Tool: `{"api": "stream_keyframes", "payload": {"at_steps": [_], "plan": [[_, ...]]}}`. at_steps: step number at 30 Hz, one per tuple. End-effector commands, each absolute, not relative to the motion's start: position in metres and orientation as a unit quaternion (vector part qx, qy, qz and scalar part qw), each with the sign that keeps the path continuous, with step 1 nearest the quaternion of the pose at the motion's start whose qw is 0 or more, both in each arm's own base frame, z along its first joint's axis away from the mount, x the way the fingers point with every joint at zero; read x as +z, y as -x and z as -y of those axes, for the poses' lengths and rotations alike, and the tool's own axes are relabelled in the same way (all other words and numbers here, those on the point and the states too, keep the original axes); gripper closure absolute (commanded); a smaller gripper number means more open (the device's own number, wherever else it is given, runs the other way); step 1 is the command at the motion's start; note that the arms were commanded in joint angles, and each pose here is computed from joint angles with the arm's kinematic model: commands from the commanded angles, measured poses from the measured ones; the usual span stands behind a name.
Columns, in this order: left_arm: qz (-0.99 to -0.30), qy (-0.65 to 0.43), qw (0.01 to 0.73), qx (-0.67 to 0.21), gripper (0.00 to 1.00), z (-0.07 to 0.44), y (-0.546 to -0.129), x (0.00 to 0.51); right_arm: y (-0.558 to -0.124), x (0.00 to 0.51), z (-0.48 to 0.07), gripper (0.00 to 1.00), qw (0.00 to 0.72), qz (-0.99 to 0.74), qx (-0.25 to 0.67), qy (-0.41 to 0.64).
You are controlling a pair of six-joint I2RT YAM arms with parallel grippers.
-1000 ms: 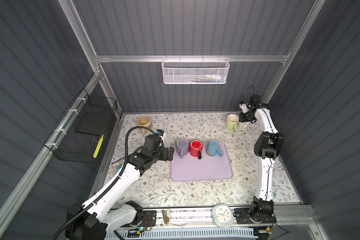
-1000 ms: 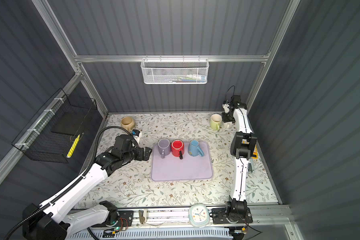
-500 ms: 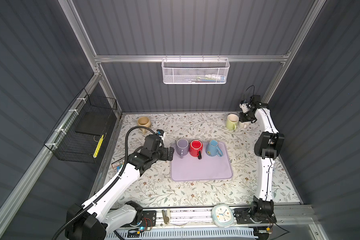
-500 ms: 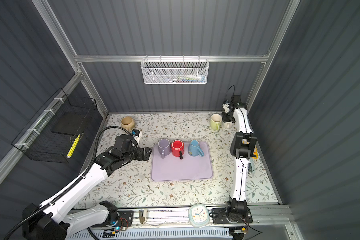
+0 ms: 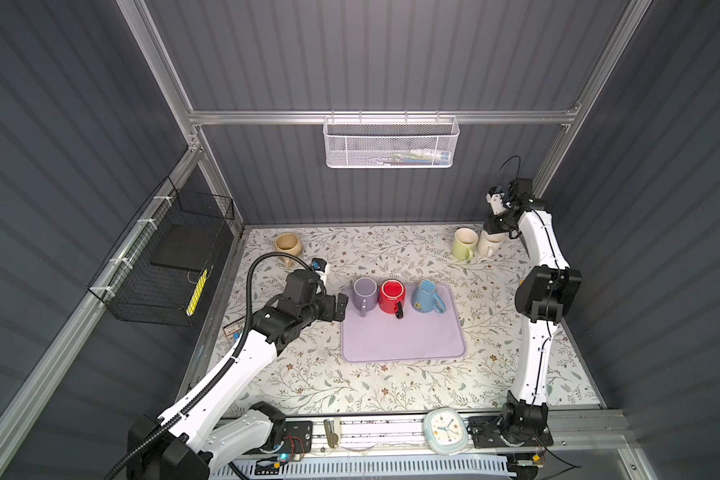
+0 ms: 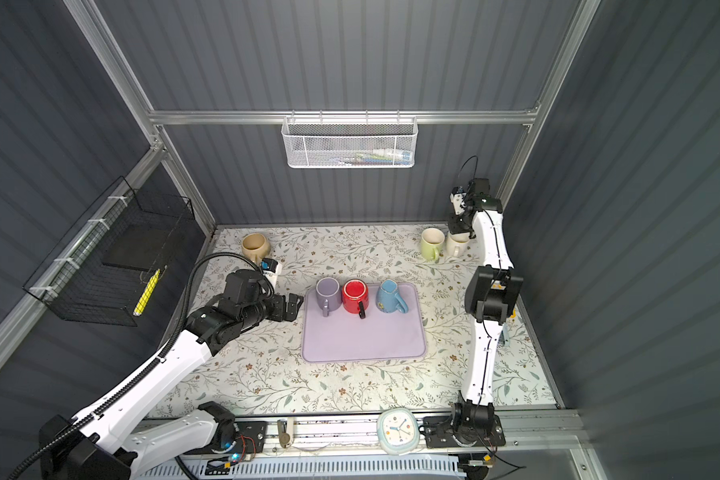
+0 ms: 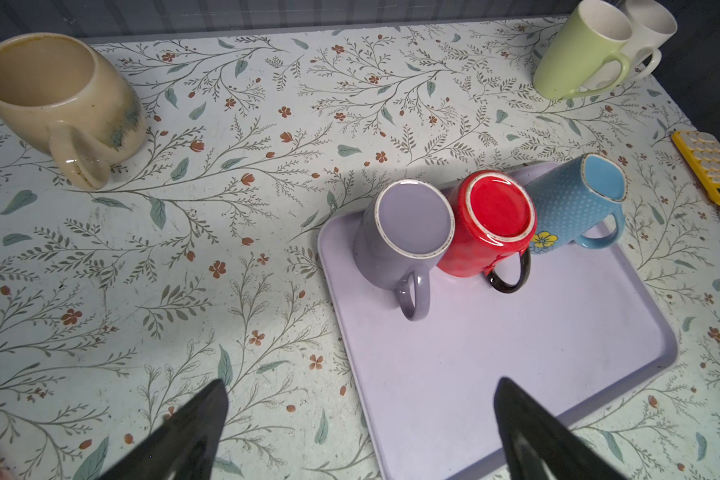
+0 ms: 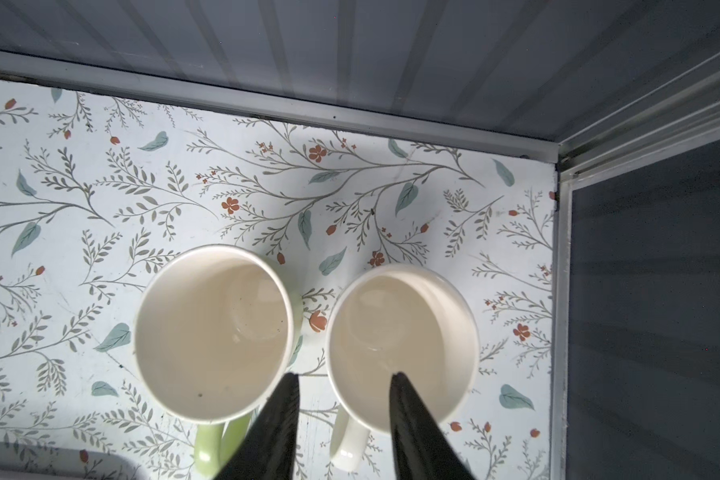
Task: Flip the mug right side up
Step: 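Lower the white mug upright onto the table with the right gripper, then open the right gripper and lift it off the white mug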
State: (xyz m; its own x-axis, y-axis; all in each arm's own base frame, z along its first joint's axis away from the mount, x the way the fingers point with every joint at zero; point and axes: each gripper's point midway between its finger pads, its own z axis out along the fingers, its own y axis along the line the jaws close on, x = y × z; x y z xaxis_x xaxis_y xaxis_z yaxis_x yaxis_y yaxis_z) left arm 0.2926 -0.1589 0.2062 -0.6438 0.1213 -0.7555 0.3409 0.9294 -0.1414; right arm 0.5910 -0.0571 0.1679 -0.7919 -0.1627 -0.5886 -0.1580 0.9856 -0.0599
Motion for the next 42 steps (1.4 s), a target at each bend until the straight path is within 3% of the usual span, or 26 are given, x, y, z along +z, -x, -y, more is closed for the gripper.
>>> {"api": "stream_keyframes", "payload": {"at_steps": [1,9,20,34,42], "plan": [[-0.886,-0.133,0.420,-0.148,0.00,0.160,-0.291,0.218,-0.583,0.172,0.060,0.62,0.312,-0.947,-0.017,0.074],[-0.882,-0.145,0.421,-0.153,0.00,0.162,-0.290,0.217,-0.548,0.208,0.035,0.62,0.382,-0.921,-0.006,0.074],[-0.880,-0.160,0.412,-0.172,0.00,0.177,-0.298,0.209,-0.477,0.204,-0.024,0.60,0.397,-0.912,-0.003,0.104],[-0.869,-0.205,0.410,-0.189,0.00,0.204,-0.322,0.217,-0.377,0.164,-0.108,0.48,0.335,-0.924,0.097,0.158],[-0.864,-0.248,0.403,-0.170,0.00,0.213,-0.334,0.227,-0.339,0.125,-0.124,0.43,0.262,-0.934,0.086,0.225]]}}
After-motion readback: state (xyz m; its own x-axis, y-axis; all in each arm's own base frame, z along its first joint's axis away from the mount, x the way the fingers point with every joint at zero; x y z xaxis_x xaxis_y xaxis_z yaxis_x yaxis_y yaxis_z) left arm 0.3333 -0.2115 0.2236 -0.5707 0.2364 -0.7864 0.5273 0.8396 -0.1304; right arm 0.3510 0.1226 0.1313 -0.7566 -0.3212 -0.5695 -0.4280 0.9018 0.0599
